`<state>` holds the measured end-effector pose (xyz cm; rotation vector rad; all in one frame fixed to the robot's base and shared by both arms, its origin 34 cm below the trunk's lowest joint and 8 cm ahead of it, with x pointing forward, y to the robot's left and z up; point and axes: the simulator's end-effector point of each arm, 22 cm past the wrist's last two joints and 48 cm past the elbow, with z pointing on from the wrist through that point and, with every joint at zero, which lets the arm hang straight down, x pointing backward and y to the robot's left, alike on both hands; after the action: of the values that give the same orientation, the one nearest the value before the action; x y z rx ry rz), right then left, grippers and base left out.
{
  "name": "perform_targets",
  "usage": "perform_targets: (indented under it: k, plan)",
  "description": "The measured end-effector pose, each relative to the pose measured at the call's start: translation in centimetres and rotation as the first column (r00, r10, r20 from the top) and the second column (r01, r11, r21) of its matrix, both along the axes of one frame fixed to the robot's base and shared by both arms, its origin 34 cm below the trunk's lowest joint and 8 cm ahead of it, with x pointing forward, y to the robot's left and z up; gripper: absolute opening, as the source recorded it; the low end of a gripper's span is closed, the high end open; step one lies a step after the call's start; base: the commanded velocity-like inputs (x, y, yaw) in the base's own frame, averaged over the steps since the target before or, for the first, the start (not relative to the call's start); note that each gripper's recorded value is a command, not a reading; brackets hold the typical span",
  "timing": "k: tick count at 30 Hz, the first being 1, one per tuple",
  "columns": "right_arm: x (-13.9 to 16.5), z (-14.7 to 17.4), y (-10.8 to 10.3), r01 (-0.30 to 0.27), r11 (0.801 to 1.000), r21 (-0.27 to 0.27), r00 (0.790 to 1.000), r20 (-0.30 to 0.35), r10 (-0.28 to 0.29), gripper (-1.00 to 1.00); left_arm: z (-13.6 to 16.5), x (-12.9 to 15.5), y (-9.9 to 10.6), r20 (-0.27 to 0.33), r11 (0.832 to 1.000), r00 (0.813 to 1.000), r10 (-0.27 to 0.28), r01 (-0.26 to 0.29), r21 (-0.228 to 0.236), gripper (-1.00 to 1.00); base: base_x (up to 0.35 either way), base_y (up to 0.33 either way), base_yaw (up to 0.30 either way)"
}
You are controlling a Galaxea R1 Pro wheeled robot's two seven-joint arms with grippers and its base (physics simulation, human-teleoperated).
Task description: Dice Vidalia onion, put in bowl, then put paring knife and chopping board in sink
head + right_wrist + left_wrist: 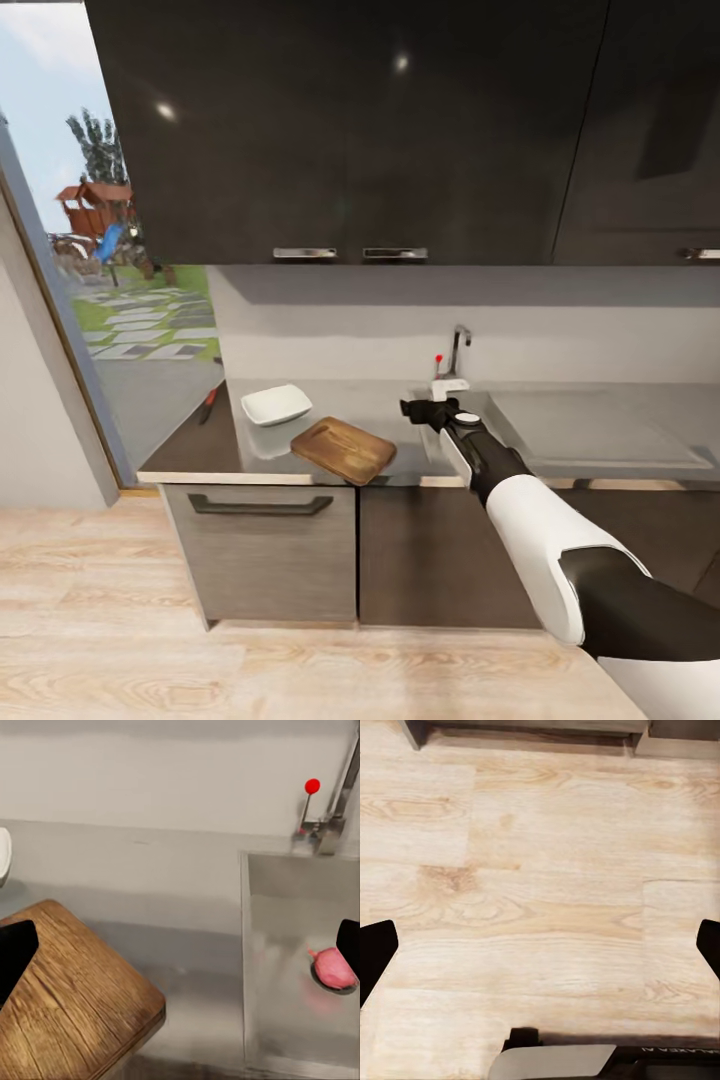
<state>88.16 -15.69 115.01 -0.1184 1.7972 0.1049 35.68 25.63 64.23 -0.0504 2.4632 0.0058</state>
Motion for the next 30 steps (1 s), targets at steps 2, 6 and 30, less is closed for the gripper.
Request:
perform_targets:
  k: [2,6,30]
  plan:
    - [-0.04,-0.02,0.20,-0.014,1.000,0.003,1.000,-0.001,0.015,1.00,0.00,-0.02,0.03,0.000,1.000,1.000,0.000,0.000,0.000,1.00,0.342,0.096,0.000]
    - [-0.11,-0.11,0.58,-0.034,0.999,0.007,0.999,-0.003,0.034,1.00,-0.01,0.00,0.05,0.000,1.000,1.000,0.000,0.000,0.001,1.00,0.291,0.180,0.000]
    - [-0.10,-0.33,0.65,-0.038,0.999,0.006,0.999,-0.008,0.038,1.00,-0.03,0.01,0.01,-0.001,1.000,1.000,-0.002,0.002,0.001,1.00,0.059,0.078,0.198]
